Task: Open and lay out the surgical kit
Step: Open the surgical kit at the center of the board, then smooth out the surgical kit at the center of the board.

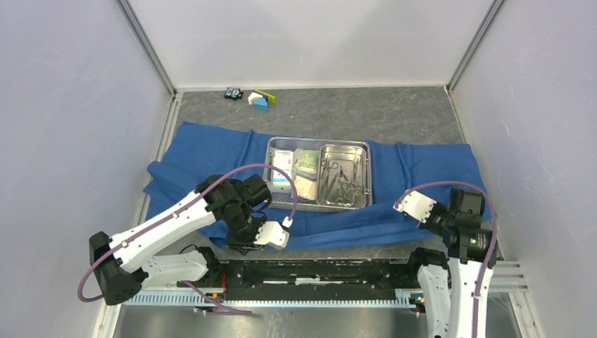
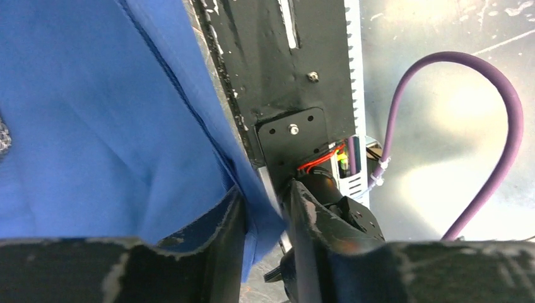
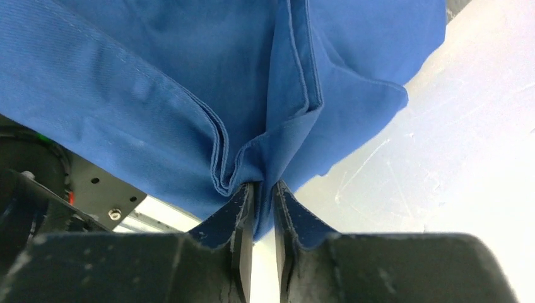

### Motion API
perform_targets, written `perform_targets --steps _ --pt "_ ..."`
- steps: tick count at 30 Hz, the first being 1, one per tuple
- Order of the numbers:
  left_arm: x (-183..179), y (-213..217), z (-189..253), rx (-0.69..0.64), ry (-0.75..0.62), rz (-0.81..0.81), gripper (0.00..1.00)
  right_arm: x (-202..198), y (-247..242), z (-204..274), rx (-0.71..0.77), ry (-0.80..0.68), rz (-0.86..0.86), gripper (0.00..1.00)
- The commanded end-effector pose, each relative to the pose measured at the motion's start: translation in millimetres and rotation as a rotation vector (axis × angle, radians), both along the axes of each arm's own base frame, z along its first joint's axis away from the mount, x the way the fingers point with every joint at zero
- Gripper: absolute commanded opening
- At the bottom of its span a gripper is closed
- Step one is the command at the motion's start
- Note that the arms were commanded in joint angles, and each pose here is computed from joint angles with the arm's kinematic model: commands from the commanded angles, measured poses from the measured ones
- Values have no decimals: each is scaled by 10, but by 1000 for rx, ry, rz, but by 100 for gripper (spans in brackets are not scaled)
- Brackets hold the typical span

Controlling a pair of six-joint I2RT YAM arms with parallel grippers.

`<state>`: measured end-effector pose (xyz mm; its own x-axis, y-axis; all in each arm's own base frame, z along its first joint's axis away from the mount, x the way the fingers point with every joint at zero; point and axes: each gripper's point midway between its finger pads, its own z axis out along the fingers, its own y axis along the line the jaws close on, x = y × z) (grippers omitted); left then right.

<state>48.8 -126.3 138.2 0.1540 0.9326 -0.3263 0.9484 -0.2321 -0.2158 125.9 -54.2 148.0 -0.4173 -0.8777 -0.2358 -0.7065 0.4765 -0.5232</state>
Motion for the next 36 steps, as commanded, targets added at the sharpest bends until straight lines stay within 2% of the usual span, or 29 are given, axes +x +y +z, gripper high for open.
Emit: perform_targets --steps 1,5,8,12,16,19,23,27,30,33,36 --pt "-268 354 94 163 114 12 45 -29 -278 142 -191 25 12 27" --pt "-126 337 197 160 40 2 83 51 -208 282 -156 -14 35 61" --pt "-17 295 294 133 -21 -6 98 121 -163 474 -137 -66 46 74" --pt "143 221 401 102 -99 -14 100 253 -13 767 -63 -151 84 81" --pt "584 -27 537 -17 -270 101 100 537 197 871 100 -200 98 82" --pt "1041 -93 649 -109 -325 265 100 876 275 845 222 -249 58 82" --pt "1846 56 748 -177 -320 603 100 1311 386 677 395 -270 2 81" --pt "2450 340 614 -177 -216 934 99 1604 576 447 549 -252 -19 82" --pt "2781 602 388 -144 -99 1173 98 1749 722 298 589 -239 -11 83" --pt "2992 796 119 -74 -68 1288 96 1864 783 52 548 -230 -33 83" --pt "3240 1005 -91 13 -162 1328 96 2019 707 -145 509 -247 -109 82"
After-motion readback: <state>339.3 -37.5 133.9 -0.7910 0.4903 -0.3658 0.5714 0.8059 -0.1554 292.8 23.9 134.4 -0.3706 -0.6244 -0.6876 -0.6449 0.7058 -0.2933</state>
